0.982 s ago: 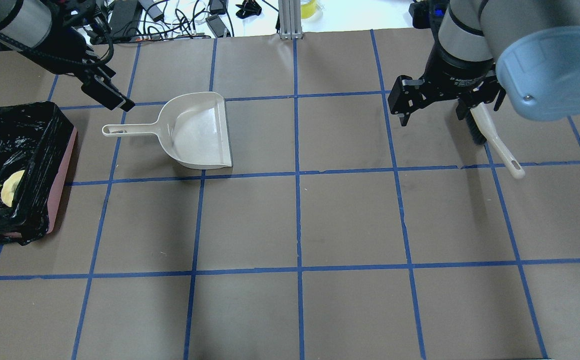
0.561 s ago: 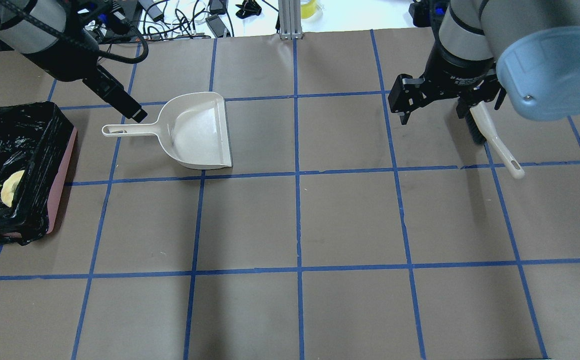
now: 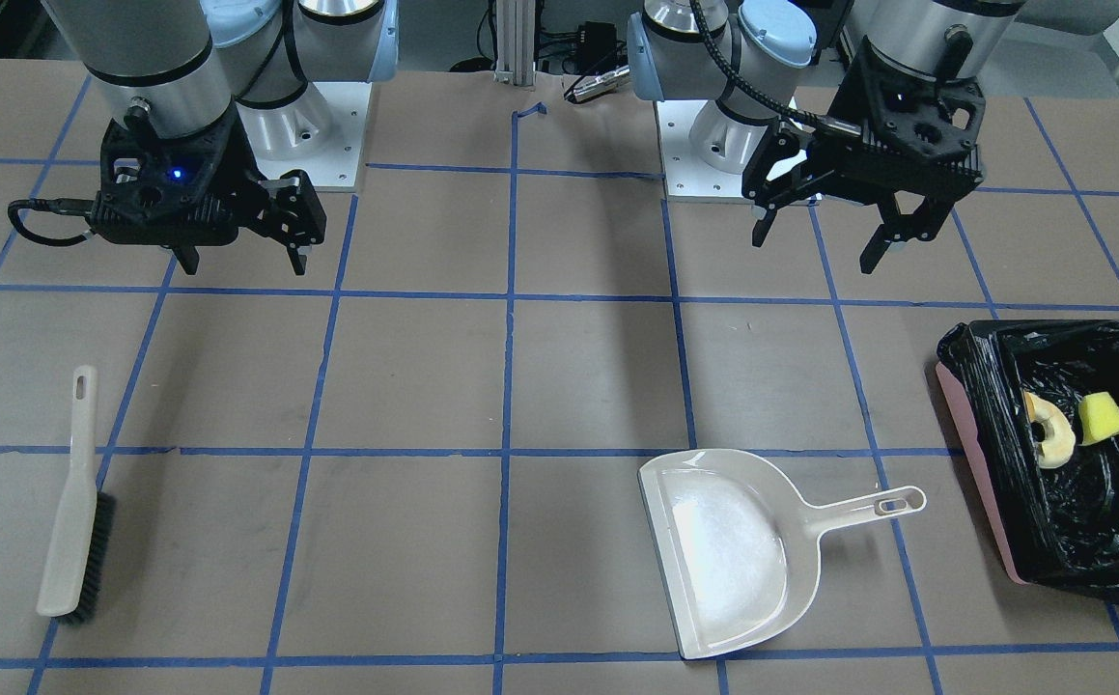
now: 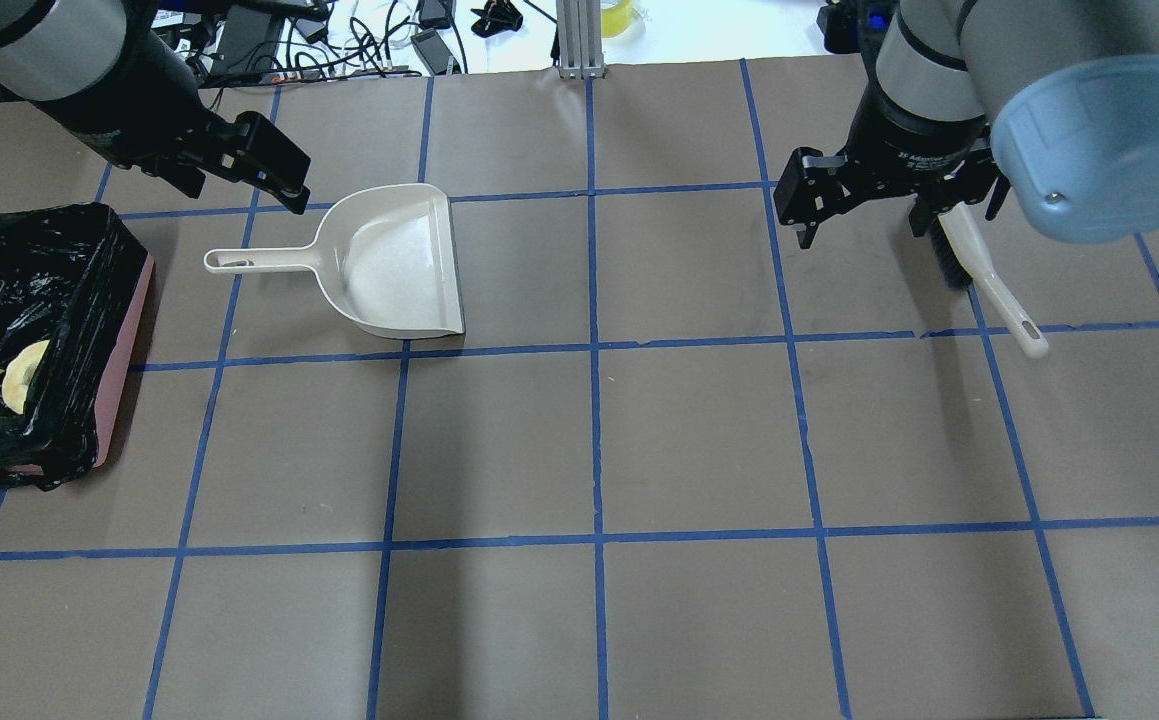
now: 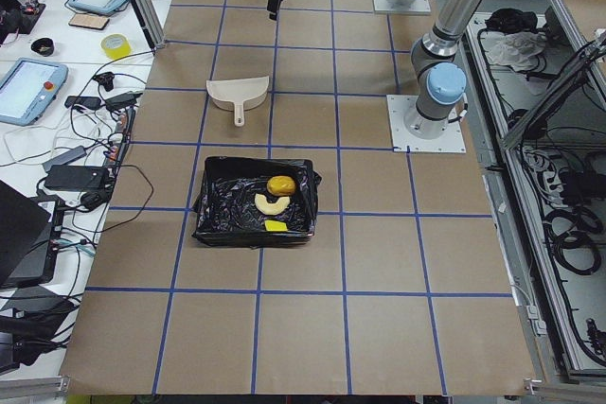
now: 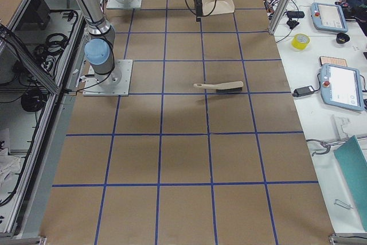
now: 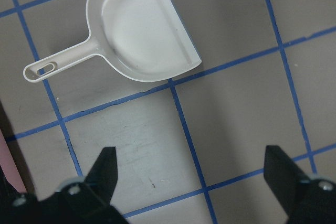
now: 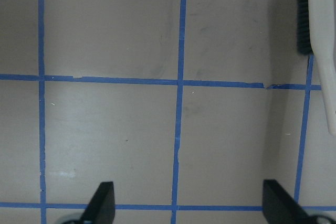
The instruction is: Sweep and dump trash into bin
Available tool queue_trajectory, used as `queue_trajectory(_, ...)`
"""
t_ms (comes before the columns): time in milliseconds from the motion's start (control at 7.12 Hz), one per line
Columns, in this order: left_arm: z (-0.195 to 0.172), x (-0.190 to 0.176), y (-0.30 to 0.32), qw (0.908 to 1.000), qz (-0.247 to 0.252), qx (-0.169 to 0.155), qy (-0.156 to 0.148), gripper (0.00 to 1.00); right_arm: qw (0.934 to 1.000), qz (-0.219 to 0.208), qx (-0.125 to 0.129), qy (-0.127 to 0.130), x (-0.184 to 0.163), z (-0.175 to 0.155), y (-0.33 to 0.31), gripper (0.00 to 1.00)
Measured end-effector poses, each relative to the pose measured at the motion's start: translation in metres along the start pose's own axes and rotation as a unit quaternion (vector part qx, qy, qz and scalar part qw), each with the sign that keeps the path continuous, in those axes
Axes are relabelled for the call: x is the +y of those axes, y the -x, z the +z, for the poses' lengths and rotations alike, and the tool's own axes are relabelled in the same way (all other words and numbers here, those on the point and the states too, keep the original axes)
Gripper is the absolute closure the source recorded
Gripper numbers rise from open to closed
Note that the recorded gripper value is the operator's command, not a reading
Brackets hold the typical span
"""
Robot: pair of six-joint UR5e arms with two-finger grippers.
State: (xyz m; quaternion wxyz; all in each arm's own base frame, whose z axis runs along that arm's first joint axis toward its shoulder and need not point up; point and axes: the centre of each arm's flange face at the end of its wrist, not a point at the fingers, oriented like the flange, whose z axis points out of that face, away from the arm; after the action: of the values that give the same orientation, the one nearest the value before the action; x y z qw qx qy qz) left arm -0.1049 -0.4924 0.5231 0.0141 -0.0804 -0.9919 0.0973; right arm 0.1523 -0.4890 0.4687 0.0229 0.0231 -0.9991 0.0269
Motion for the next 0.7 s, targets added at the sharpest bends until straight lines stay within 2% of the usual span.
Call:
queue_trajectory(140,0.003,-0.003,0.005,0.9987,-0.044,-0.025,-0.003,0.00,1.0000,0.000,0.000,0.000,0.000,0.000,0.000,0.00)
queue_trajectory(281,0.007,-0.003,0.007,0.9964,-0.076,-0.036,-0.005,0.00,1.0000,0.000,0.000,0.000,0.000,0.000,0.000,0.00)
queue_trajectory(421,0.012,0.000,0.007,0.9944,-0.098,-0.039,-0.003,0.00,1.0000,0.000,0.001,0.000,0.000,0.000,0.000,0.00)
queue_trajectory(702,0.021,0.001,0.003,0.9932,-0.112,-0.031,0.005,0.00,1.0000,0.000,0.001,0.000,0.000,0.000,0.000,0.00)
